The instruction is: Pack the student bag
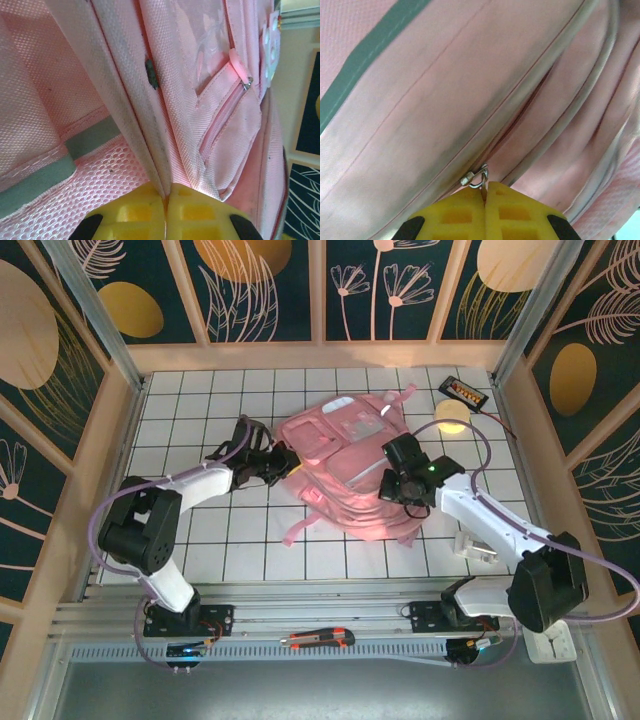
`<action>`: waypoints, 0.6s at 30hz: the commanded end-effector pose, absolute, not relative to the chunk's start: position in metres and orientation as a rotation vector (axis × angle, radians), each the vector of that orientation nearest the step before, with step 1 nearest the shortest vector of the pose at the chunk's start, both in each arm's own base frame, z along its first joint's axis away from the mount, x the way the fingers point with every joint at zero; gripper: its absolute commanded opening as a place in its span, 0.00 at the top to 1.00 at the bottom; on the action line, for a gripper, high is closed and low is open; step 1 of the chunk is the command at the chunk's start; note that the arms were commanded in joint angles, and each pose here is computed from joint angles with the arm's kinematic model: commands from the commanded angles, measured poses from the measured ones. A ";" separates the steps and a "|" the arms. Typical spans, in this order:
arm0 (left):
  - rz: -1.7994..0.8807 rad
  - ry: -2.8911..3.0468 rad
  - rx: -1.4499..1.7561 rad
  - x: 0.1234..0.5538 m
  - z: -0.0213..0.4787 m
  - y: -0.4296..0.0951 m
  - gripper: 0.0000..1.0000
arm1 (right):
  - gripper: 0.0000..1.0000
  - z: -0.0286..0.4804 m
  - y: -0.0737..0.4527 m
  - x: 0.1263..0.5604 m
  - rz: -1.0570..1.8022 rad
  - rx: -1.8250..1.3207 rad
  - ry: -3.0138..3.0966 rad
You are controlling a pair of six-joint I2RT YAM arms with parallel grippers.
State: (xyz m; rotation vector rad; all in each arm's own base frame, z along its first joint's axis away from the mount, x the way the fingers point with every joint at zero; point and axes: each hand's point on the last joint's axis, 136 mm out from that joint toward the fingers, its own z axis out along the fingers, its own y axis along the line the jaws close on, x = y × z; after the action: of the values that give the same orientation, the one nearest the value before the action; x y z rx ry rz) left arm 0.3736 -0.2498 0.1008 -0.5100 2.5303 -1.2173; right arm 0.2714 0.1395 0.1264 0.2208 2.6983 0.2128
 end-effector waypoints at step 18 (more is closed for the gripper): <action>-1.287 2.411 -0.695 0.311 0.125 -0.209 0.12 | 1.00 0.162 0.265 0.244 0.761 0.031 2.660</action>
State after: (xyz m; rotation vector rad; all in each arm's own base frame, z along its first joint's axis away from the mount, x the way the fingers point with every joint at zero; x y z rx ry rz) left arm 0.3353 -0.1976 0.1186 -0.6106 2.4458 -1.1775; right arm 0.2485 0.2332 0.1411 0.0194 2.6847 0.5799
